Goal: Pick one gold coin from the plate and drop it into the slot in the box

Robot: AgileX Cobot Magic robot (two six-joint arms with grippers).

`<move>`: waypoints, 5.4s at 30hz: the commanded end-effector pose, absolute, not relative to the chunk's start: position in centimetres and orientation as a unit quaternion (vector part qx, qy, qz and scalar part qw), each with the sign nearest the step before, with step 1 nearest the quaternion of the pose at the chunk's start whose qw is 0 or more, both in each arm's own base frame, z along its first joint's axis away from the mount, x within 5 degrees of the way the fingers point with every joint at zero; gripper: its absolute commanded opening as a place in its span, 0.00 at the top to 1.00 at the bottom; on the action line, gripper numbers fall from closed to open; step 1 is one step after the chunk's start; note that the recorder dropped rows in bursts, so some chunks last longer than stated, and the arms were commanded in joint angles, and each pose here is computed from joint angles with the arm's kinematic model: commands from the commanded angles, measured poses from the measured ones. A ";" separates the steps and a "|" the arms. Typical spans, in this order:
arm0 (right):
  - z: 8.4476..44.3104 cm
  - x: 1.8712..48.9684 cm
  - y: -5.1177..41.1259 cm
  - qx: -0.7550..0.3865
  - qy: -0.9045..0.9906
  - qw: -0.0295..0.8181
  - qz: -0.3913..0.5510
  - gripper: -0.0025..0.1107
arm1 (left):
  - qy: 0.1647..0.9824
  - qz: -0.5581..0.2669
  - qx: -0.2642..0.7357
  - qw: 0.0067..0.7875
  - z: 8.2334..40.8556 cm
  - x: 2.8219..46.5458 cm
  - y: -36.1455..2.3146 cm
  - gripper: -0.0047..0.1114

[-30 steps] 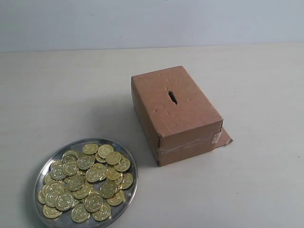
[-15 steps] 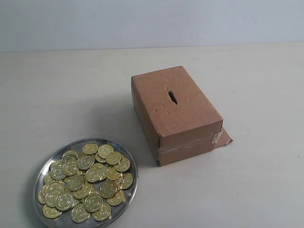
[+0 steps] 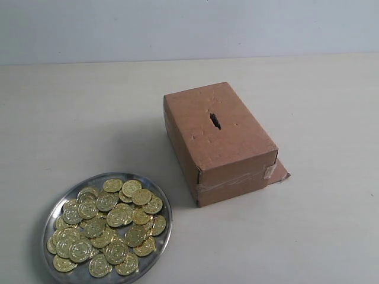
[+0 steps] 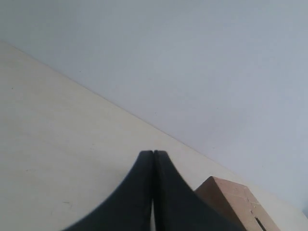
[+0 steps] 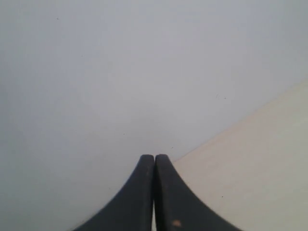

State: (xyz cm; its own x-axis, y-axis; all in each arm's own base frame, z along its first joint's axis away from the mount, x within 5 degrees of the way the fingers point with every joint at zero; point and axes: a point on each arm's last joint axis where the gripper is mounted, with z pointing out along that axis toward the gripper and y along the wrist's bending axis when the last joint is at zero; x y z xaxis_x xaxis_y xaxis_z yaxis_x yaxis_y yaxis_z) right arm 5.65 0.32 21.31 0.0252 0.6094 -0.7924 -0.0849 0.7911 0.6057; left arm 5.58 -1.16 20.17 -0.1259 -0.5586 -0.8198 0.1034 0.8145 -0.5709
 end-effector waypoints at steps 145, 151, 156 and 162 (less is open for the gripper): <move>26.1 16.0 6.4 -0.117 0.912 0.300 0.254 0.98 | 0.165 0.001 0.985 -0.056 11.7 18.9 -18.1 0.51; 26.1 16.0 6.4 -0.117 0.912 0.300 0.254 0.98 | 0.163 0.001 0.985 -0.058 11.5 18.9 -18.1 0.51; 26.1 16.0 6.4 -0.116 0.912 0.300 0.256 0.98 | 0.163 0.001 0.985 -0.058 11.5 18.9 -18.1 0.51; 26.1 16.0 6.4 -0.116 0.912 0.300 0.256 0.98 | 0.163 0.001 0.985 -0.058 11.5 18.9 -18.1 0.51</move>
State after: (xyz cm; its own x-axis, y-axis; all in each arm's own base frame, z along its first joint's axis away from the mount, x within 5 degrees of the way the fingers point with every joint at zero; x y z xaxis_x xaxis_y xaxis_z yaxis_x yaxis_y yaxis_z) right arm 16.07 6.33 25.75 -0.8055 -0.0592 -0.5896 -0.3545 0.8456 0.3993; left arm 19.02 -18.01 11.85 0.9459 0.3239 0.0210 0.3242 -0.9396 -0.1102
